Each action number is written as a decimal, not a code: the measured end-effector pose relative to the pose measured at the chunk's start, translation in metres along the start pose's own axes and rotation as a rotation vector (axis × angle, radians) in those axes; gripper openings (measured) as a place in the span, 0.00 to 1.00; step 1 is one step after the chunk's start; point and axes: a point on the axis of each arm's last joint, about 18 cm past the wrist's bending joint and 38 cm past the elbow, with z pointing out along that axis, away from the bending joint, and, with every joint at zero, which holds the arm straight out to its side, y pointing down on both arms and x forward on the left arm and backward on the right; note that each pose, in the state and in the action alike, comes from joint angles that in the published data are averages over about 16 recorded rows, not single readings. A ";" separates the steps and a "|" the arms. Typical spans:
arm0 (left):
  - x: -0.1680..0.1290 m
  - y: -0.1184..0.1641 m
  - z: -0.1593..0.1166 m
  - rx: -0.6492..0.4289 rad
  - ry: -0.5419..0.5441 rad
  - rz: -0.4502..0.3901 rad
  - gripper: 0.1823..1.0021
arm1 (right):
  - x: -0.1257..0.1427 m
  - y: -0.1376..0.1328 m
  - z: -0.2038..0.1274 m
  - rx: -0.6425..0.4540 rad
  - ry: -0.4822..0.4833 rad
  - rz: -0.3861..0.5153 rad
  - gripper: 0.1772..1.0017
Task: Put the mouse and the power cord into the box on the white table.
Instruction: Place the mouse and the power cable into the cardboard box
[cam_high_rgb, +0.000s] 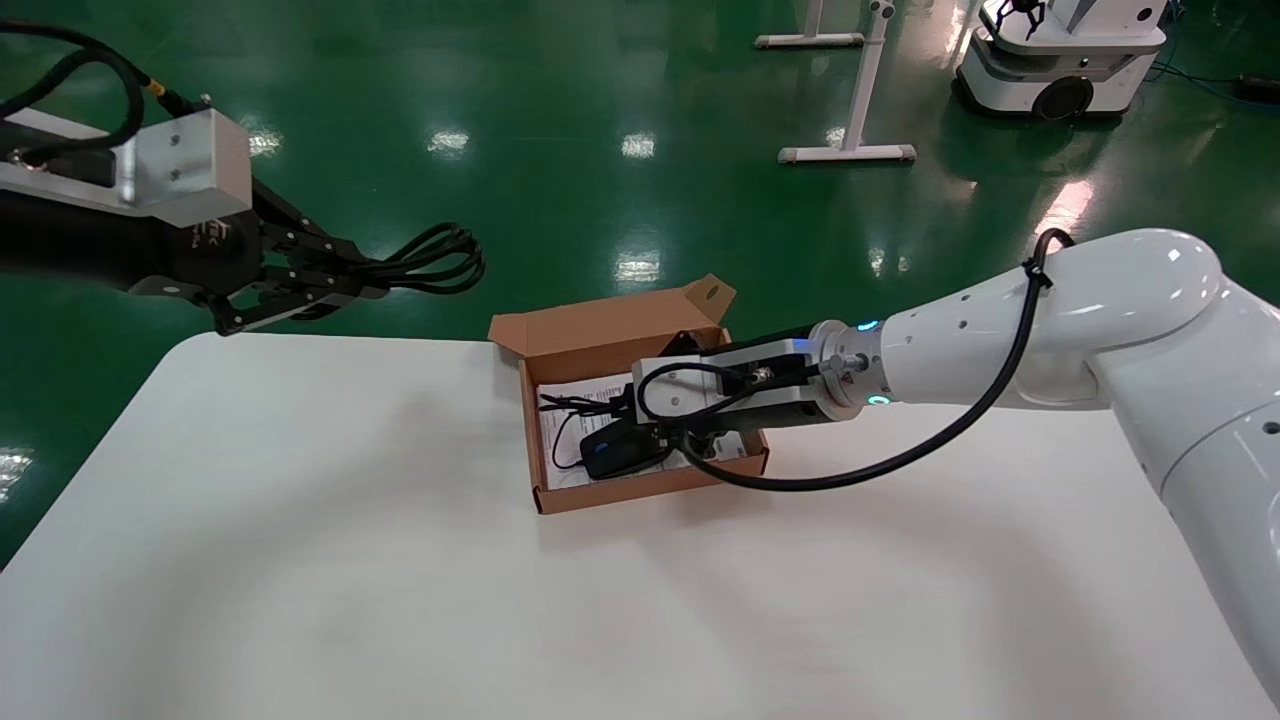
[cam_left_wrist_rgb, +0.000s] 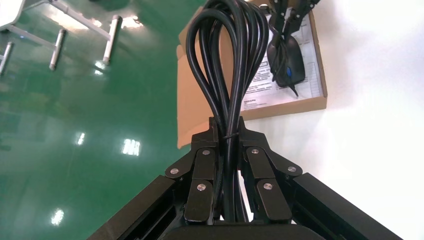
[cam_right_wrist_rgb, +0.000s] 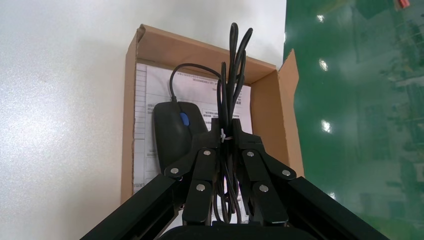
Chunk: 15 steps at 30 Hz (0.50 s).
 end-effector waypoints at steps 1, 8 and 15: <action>0.001 0.000 0.001 0.001 0.002 -0.001 0.07 | 0.000 0.000 0.000 0.000 0.000 0.000 0.06; 0.004 -0.002 0.014 0.012 0.012 -0.010 0.07 | 0.002 0.002 -0.002 0.001 0.004 -0.003 0.09; 0.005 -0.008 0.037 0.036 0.021 -0.016 0.07 | 0.021 0.013 -0.029 -0.024 0.057 -0.006 0.17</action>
